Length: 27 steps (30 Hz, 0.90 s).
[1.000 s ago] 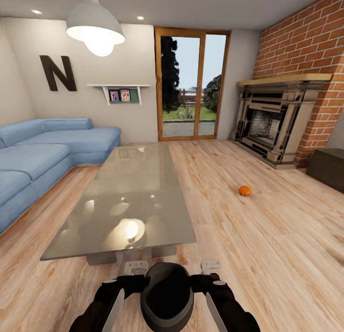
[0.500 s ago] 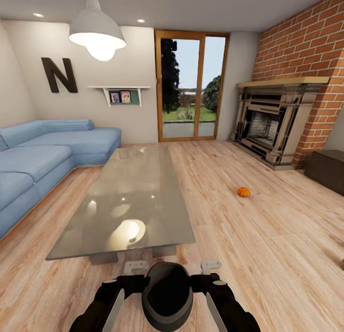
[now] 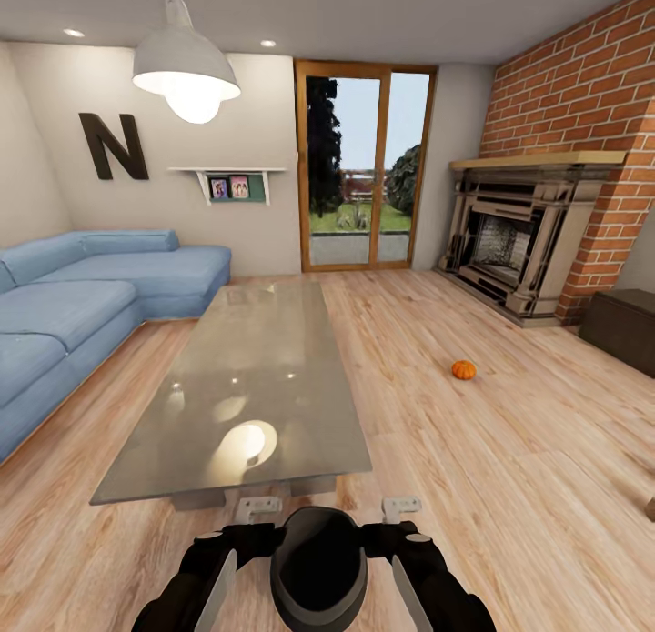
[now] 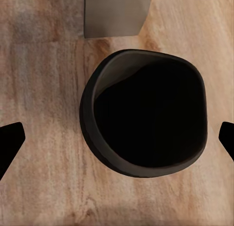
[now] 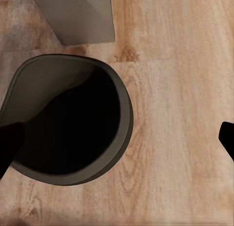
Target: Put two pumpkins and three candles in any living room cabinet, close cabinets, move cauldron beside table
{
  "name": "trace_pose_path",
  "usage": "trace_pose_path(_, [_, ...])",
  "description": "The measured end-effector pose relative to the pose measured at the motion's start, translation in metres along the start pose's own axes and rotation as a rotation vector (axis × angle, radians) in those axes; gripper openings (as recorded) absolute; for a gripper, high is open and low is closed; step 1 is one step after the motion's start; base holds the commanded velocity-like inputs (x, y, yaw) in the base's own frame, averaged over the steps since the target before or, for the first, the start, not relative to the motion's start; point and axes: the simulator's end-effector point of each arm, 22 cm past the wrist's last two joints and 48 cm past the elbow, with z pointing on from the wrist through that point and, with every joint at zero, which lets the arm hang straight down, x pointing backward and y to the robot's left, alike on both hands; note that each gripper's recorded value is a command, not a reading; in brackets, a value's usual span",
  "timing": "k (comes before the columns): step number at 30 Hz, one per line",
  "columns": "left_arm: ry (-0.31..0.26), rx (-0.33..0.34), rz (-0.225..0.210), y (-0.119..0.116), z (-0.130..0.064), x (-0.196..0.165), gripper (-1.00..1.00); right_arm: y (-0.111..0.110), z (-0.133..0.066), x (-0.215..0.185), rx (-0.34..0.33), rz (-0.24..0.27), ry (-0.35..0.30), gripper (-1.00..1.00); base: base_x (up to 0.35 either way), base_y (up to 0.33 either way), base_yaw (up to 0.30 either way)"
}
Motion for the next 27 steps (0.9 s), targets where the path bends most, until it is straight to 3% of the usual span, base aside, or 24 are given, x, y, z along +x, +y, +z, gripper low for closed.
trace_pose_path(27, [0.001,-0.001,0.001,-0.009,-0.037,-0.040,1.00,0.005,-0.036,-0.041,-0.005,0.006,0.005,1.00,-0.045,0.005,0.000])
